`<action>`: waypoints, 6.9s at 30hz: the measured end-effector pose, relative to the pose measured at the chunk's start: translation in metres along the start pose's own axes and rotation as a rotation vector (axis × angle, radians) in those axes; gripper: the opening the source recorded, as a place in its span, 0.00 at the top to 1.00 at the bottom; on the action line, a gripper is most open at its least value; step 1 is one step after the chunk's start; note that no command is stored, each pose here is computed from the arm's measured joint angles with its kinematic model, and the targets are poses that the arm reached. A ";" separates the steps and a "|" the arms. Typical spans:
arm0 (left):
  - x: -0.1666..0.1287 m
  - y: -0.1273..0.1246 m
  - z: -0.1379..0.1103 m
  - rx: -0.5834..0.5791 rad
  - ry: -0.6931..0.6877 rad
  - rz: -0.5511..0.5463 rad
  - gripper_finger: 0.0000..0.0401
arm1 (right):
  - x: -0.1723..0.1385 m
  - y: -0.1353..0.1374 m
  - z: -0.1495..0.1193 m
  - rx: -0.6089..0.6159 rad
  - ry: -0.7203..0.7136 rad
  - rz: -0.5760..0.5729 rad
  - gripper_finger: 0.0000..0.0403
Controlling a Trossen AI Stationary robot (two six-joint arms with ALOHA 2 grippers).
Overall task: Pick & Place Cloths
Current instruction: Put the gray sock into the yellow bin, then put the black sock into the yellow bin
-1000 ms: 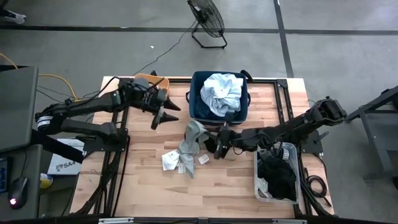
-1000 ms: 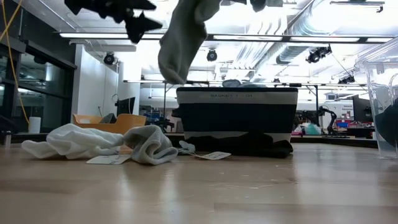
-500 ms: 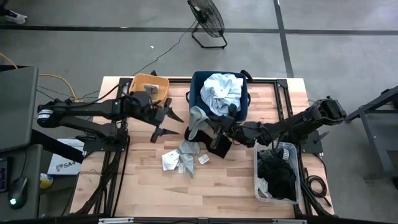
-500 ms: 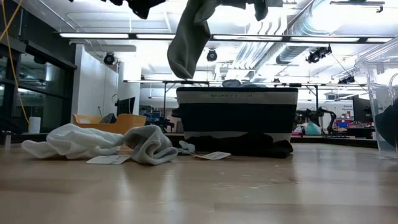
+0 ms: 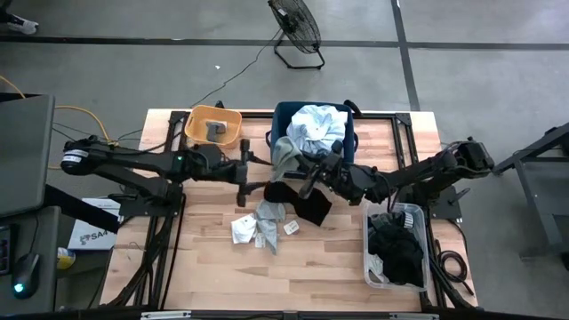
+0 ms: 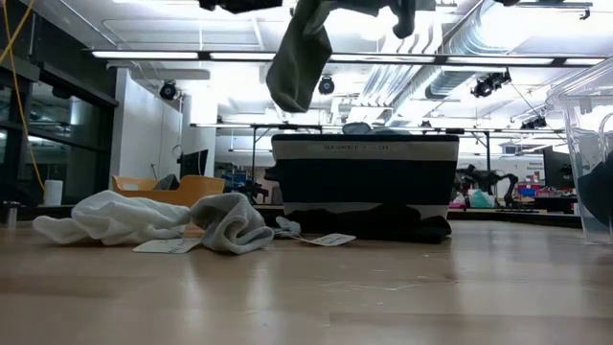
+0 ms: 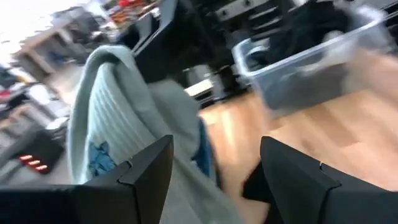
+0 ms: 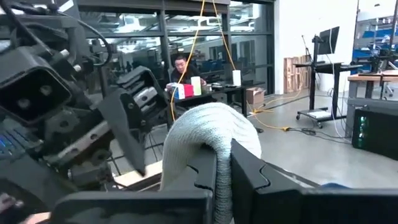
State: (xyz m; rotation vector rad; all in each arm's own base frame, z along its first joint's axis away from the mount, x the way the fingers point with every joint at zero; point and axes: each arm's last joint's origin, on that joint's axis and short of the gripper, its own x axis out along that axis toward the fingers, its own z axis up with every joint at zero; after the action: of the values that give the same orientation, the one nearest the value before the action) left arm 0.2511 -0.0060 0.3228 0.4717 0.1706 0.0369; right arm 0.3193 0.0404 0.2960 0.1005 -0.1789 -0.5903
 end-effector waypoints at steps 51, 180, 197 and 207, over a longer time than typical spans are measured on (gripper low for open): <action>0.028 -0.005 -0.007 -0.054 0.010 0.137 0.18 | -0.001 0.007 -0.008 0.006 0.070 0.272 0.98; -0.030 0.128 -0.218 -0.717 1.135 0.675 0.46 | -0.001 0.003 -0.019 0.045 0.180 0.152 0.28; -0.066 0.123 -0.145 -0.857 0.744 0.428 0.44 | -0.006 0.001 -0.038 0.031 0.370 0.193 0.28; -0.076 0.118 -0.122 -0.885 0.565 0.255 0.44 | -0.024 -0.008 -0.069 -0.196 0.755 0.371 0.28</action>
State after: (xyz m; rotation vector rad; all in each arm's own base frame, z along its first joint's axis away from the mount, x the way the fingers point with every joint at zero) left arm 0.1554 0.1483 0.2813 -0.4185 0.6137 0.4782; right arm 0.3086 0.0503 0.2235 0.0913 0.5828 -0.1681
